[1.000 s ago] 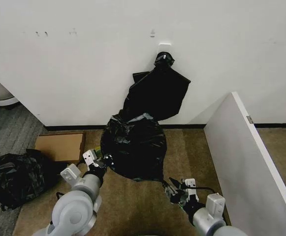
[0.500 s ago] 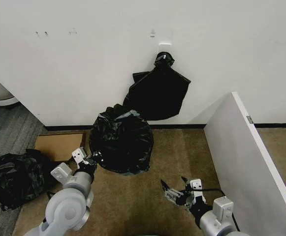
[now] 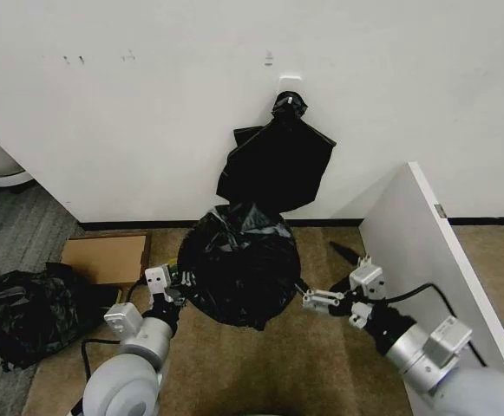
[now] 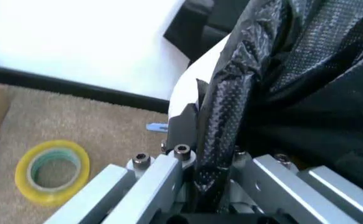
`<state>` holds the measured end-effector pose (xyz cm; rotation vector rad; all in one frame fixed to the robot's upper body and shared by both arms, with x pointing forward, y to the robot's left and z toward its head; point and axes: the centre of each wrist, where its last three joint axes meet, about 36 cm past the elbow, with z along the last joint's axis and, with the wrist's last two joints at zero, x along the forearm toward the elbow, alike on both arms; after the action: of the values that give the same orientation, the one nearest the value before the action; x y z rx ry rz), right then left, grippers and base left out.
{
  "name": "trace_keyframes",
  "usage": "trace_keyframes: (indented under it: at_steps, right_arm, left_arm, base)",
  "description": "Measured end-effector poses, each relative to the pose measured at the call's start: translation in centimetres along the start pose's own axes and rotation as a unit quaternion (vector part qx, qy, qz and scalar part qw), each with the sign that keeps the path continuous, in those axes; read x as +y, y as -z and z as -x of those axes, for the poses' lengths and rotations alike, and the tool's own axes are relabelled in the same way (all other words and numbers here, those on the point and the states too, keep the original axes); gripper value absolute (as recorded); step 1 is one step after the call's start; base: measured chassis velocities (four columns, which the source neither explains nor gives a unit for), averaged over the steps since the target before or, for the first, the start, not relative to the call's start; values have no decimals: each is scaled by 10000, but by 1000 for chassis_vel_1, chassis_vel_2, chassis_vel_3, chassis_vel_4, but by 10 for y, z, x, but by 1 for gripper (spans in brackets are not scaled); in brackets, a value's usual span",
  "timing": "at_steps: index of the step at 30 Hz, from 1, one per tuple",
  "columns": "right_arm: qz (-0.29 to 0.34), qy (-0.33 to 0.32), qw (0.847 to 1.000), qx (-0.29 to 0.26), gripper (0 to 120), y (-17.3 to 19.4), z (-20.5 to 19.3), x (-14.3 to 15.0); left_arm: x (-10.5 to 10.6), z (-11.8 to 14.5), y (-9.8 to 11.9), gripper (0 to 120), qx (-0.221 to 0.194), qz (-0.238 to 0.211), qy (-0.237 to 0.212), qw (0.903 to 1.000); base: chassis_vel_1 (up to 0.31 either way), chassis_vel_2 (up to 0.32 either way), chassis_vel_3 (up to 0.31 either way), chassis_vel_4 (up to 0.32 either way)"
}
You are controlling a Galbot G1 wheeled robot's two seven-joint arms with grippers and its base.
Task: Place the garbage bag over the trash bin.
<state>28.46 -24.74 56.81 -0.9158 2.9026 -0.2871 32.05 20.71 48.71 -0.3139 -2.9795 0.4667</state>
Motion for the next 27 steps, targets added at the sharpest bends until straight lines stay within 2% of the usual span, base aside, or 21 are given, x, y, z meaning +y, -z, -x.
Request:
trace_keyframes:
  at_steps: [2, 10, 19, 21, 24, 26, 27]
  right_arm:
    - [-134, 133, 9998, -24, 100, 2, 2, -3]
    - [-471, 307, 9984, -29, 100, -2, 3, -3]
    - [-354, 277, 9990, 57, 99, -7, 6, -3]
    - [-257, 284, 9992, 104, 95, -7, 7, -1]
    - [-144, 265, 9995, 126, 83, -7, 8, 0]
    - [-123, 259, 9995, 129, 81, -7, 8, 0]
    - [-70, 247, 9996, 140, 76, -6, 9, -1]
  left_arm:
    - [0, -2, -3, 0, -47, 241, -104, 9996]
    - [1, -3, -10, 0, -202, 719, -263, 9969]
    - [5, 2, -14, 0, -235, 827, -252, 9960]
    - [4, 2, -14, 0, -239, 834, -261, 9959]
    - [4, 4, -15, 0, -245, 842, -288, 9957]
    - [4, 4, -15, 0, -245, 845, -293, 9957]
    - [4, 4, -15, 0, -243, 854, -304, 9956]
  base:
    - [0, 0, 0, 0]
    - [0, 0, 0, 0]
    - [0, 0, 0, 0]
    - [0, 0, 0, 0]
    - [0, 0, 0, 0]
    - [0, 0, 0, 0]
    - [0, 0, 0, 0]
